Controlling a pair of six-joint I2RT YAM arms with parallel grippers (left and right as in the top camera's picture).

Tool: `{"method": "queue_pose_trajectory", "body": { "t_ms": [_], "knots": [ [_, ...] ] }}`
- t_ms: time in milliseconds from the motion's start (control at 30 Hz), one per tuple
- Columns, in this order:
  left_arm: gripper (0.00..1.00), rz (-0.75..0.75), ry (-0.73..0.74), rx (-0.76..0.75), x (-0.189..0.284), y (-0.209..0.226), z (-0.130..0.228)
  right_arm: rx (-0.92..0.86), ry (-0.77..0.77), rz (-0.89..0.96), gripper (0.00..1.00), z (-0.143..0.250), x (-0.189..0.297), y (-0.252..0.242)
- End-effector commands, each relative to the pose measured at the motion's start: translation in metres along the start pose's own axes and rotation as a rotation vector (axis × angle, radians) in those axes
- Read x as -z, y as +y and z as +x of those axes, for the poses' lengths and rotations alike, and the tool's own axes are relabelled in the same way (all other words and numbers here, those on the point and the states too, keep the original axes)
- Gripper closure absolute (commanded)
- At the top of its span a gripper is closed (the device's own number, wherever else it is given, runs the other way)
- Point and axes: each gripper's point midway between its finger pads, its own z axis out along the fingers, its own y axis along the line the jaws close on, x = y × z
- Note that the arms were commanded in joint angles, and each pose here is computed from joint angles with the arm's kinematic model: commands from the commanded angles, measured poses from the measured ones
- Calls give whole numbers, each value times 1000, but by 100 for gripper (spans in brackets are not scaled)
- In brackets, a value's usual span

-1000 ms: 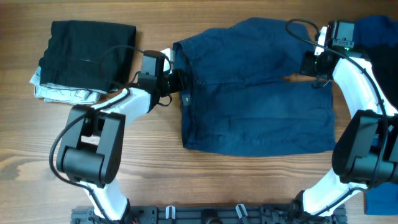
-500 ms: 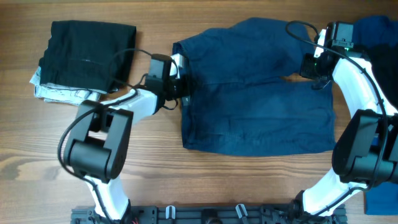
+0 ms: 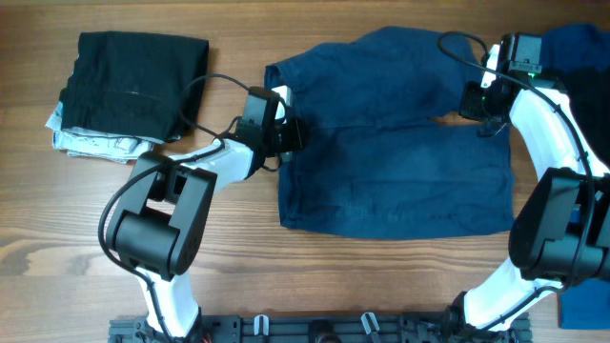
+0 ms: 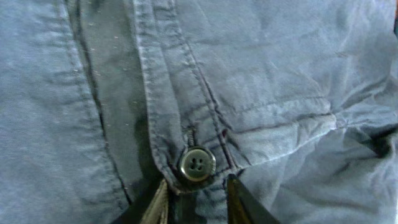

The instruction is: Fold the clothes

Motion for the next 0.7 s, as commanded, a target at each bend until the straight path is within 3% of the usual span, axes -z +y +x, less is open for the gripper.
{"method": "queue_pose_trajectory", "body": {
  "t_ms": [0, 167, 367, 533, 667],
  "knots": [
    [74, 7, -3, -8, -3, -1, 0, -18, -7, -25, 68, -1, 2, 5],
    [74, 30, -10, -14, -1, -8, -6, -18, -8, -25, 67, -2, 2, 5],
    [84, 35, -37, -13, 7, -10, -18, -17, -10, -25, 67, -2, 2, 5],
    [82, 45, -39, -8, 10, -10, -20, -18, -9, -25, 67, -2, 1, 5],
    [96, 57, -37, -10, 12, -13, -21, -18, -10, -25, 67, -2, 1, 5]
  ]
}}
